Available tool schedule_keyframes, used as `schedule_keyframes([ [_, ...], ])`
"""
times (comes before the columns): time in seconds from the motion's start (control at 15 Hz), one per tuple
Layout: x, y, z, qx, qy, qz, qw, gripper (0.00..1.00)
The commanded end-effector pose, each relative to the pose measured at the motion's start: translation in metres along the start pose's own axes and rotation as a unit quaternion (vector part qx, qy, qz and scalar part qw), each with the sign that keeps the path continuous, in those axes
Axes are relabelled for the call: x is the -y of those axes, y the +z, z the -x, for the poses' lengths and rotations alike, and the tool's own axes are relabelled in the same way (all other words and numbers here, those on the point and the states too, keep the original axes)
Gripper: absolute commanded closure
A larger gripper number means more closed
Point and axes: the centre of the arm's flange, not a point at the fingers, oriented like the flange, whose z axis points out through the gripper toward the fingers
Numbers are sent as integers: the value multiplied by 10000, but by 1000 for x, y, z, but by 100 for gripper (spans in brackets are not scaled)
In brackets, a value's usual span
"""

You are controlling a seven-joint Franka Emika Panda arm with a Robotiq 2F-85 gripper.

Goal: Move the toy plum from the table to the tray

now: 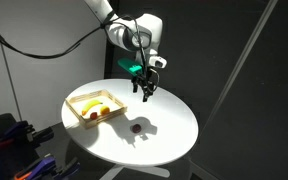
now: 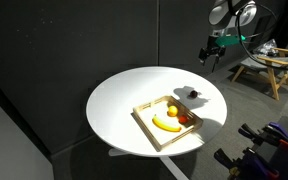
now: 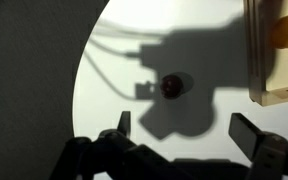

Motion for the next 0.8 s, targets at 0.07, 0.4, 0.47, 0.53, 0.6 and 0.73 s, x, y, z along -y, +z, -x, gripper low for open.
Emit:
schedule_keyframes([
  [0.07, 0, 25, -25, 15, -16, -61, 10000, 0],
  [0.4, 0, 38, -29, 86, -1, -53, 9999, 0],
  [0.47, 3, 43, -18, 118, 0, 76, 9999, 0],
  [0.53, 3, 44, -19, 116, 1, 78, 9999, 0],
  [0.6, 3, 43, -20, 108, 1, 78, 9999, 0],
  [0.73, 3, 42, -21, 93, 1, 76, 9999, 0],
])
